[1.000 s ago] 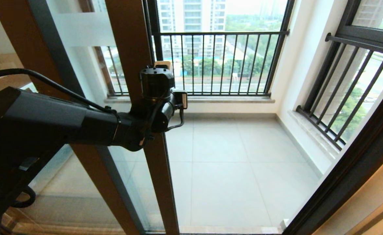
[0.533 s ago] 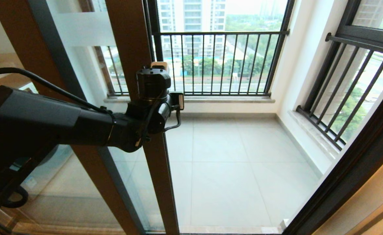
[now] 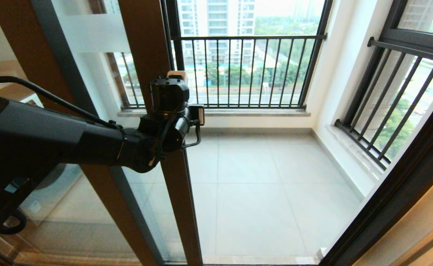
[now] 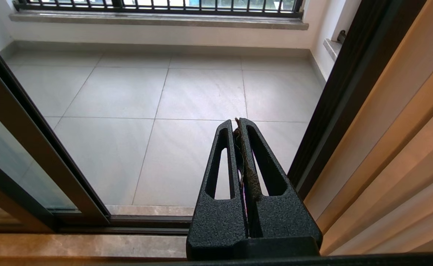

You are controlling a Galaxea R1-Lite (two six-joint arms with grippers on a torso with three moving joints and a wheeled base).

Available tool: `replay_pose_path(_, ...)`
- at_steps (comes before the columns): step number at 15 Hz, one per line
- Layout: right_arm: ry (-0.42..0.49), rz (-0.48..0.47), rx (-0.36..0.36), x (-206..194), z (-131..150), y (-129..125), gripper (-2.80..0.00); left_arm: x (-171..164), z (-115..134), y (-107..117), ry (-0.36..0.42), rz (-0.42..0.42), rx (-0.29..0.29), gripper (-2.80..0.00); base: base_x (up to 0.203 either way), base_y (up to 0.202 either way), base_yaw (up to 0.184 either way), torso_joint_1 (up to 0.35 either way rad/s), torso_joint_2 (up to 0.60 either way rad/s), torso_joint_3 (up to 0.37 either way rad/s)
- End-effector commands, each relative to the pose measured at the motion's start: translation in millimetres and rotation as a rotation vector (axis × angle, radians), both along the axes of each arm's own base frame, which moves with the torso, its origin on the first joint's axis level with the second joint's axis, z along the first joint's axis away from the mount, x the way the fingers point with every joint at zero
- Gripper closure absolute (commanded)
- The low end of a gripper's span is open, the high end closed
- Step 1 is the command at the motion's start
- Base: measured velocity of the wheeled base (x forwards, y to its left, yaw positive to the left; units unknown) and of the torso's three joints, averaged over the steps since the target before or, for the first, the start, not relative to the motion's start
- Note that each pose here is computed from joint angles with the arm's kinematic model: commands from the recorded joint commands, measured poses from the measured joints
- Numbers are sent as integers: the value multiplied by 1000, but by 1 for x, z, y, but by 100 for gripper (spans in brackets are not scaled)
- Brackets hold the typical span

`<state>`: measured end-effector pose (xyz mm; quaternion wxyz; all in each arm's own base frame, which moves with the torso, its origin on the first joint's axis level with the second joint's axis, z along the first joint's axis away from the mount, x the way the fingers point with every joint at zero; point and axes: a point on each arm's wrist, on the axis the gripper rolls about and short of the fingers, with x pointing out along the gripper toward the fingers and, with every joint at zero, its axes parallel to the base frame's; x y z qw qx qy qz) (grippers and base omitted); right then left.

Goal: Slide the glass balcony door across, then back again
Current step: Open the slid door

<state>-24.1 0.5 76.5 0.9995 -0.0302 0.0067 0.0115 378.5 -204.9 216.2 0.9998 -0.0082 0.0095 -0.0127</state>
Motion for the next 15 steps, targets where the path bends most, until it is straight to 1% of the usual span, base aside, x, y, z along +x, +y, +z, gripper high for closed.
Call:
replay_pose_path(1,1,0,-1,0,0,0,0,4,-1,7,0,25,-1,0,0,0,0,0,0,0)
replay_pose_path(11,1,0,-1,0,0,0,0,7,2,19,-5,53,-2,0,0,0,0,0,0,0)
replay_pose_path(15,1,0,-1,0,0,0,0,11,3,28,-7,75,-3,0,0,0,0,0,0,0)
